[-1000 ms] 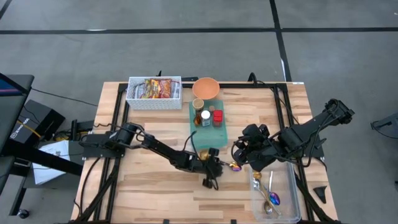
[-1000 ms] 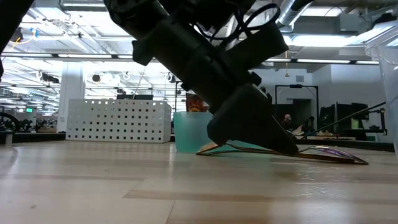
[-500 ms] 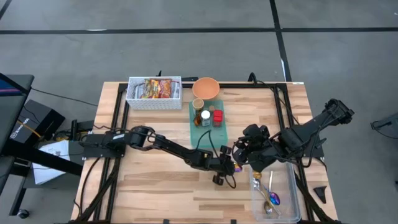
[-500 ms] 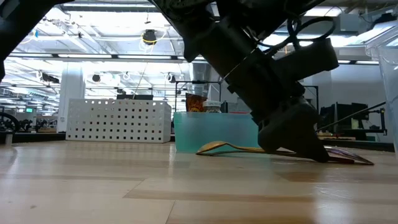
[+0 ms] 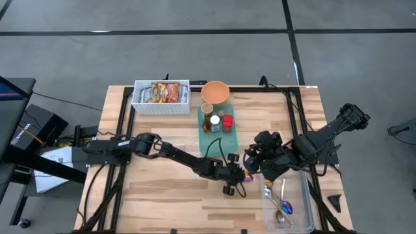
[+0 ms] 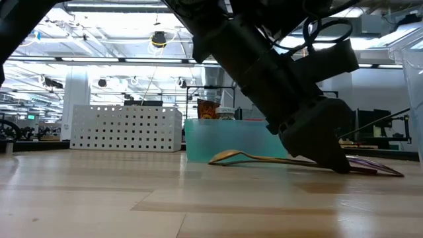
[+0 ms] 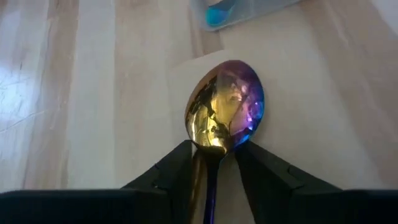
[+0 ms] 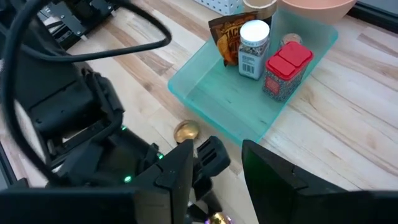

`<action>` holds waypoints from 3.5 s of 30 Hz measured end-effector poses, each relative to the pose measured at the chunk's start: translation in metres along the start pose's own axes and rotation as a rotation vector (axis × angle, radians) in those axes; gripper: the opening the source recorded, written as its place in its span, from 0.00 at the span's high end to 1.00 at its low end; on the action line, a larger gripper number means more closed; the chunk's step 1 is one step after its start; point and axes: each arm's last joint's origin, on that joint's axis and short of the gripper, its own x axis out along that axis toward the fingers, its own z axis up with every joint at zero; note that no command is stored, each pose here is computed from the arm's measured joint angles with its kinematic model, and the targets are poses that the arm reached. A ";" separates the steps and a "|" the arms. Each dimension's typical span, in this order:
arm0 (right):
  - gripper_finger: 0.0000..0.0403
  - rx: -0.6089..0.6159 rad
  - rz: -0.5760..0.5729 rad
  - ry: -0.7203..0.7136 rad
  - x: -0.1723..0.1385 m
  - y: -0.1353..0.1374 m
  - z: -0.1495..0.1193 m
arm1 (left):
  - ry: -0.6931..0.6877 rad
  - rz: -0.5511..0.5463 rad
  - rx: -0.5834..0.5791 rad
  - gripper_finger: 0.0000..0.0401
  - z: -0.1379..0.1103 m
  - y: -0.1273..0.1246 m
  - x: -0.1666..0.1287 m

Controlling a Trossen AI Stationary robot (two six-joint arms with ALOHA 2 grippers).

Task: Pick & Place Food Item
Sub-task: Put the blue spoon into the transparent bin

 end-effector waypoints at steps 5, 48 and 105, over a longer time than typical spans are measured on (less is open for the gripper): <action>0.67 0.001 0.006 0.000 -0.001 0.001 -0.001 | 0.007 -0.009 0.021 0.86 0.004 -0.008 -0.011; 0.67 -0.147 0.115 -0.040 -0.008 0.014 -0.004 | -0.218 -0.104 -0.636 1.00 0.018 0.040 -0.130; 1.00 -0.374 -0.006 0.083 0.012 -0.006 0.011 | -0.119 -0.104 -0.694 0.61 0.013 0.087 -0.180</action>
